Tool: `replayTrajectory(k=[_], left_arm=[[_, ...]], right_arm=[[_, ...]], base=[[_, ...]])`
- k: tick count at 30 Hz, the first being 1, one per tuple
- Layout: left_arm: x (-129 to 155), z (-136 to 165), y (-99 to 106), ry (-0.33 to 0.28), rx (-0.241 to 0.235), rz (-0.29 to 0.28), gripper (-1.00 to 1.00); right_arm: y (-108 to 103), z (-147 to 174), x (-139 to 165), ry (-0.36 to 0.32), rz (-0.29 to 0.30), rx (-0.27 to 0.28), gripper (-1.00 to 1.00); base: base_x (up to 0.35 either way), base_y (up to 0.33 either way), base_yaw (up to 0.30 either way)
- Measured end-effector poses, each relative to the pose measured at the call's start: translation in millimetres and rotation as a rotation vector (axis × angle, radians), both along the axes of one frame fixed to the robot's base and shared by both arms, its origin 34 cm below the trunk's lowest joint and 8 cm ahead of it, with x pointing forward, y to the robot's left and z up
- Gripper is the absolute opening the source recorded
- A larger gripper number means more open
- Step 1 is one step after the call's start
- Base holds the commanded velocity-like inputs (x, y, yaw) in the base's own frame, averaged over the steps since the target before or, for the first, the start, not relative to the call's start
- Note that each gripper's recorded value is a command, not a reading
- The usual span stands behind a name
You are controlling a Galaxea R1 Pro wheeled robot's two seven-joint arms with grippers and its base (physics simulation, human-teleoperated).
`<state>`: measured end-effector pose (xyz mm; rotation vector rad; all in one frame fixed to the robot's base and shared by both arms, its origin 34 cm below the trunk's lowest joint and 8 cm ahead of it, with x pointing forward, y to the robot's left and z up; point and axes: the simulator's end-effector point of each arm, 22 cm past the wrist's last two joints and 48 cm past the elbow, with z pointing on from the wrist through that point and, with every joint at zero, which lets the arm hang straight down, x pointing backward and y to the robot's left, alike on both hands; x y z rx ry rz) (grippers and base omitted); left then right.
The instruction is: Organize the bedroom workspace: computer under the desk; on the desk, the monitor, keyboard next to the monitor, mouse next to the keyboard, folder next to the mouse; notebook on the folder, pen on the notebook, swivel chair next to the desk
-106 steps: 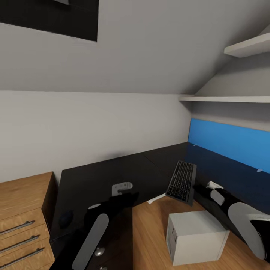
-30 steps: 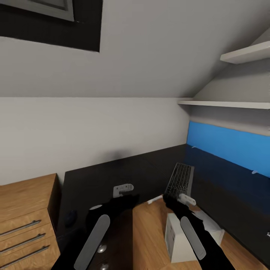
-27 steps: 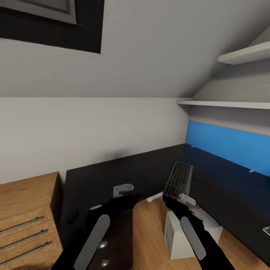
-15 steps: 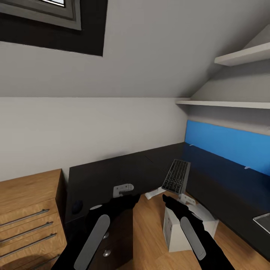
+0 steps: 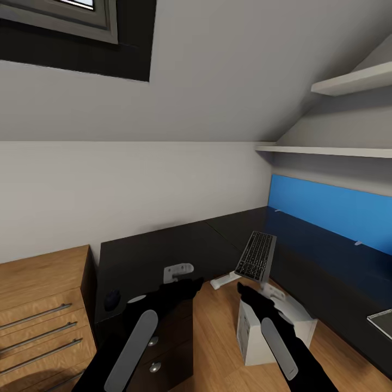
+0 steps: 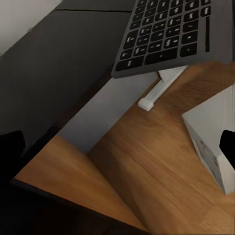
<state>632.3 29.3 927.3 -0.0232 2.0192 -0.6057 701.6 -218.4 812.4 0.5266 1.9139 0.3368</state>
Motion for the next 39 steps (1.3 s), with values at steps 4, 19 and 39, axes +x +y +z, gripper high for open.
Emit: replayTrajectory(k=[4, 19, 39], left_arm=[[-0.6, -3.7, -0.3, -0.003, -0.002, 0.0, 1.0], [-3.4, -30.9, -0.7, -0.003, -0.002, 0.0, 1.0], [-8.1, -68.6, -0.6, -0.005, -0.002, 0.0, 1.0]], right_arm=[[-4.8, -0.4, 1.9, -0.03, -0.024, 0.003, 1.0], [-30.5, -58.6, -5.6, -0.069, -0.134, -0.038, 1.0], [-12.1, -109.6, -11.5, -0.208, -0.032, 0.175, 1.0]], base=[[0.0, 0.0, 0.0], [0.0, 0.0, 0.0], [0.0, 0.0, 0.0]])
